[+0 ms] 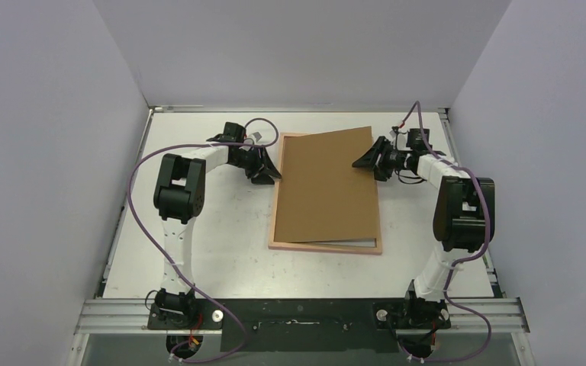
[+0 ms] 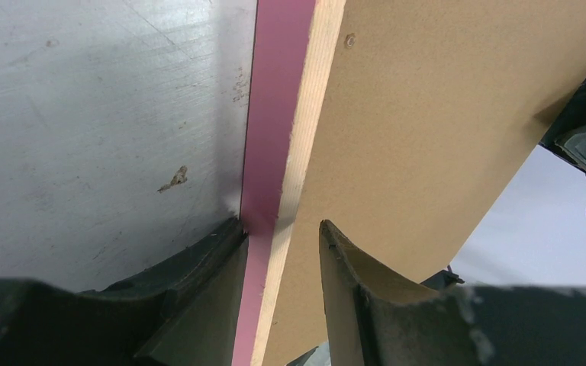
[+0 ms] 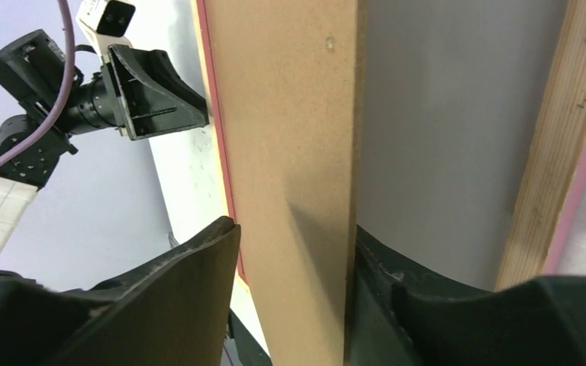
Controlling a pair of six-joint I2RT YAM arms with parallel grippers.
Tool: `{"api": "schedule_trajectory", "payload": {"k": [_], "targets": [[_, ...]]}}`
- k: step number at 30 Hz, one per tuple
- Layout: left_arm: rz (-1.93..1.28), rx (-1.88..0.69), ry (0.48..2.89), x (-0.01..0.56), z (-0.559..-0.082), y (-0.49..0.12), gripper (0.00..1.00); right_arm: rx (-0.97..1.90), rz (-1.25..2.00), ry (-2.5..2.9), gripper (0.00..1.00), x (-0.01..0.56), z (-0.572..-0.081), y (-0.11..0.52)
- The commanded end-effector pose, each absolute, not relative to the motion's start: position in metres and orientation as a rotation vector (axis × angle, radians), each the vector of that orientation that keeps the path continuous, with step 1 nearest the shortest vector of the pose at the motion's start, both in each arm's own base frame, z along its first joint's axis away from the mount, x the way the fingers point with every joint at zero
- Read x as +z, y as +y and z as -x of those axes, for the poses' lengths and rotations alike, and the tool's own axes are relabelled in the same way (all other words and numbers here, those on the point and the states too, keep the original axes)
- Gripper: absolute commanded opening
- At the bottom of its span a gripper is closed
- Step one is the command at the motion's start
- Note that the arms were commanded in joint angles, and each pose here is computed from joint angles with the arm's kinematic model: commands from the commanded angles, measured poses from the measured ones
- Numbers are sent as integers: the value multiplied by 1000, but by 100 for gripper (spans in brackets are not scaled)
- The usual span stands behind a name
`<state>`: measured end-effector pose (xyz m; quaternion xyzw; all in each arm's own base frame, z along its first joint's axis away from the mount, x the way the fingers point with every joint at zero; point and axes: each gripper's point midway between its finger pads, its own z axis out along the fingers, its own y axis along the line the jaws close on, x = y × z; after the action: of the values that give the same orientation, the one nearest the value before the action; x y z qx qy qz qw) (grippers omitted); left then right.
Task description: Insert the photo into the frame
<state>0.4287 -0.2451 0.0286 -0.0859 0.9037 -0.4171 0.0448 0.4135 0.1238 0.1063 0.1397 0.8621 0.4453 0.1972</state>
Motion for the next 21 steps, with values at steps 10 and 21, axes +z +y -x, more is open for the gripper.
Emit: {"api": "schedule_trajectory", "payload": {"k": [10, 21], "targets": [[227, -1197, 2785, 15, -434, -243, 38, 1128, -294, 2472, 51, 107, -426, 117], [229, -1193, 2783, 15, -437, -243, 38, 1173, -219, 2433, 18, 130, -424, 129]]}}
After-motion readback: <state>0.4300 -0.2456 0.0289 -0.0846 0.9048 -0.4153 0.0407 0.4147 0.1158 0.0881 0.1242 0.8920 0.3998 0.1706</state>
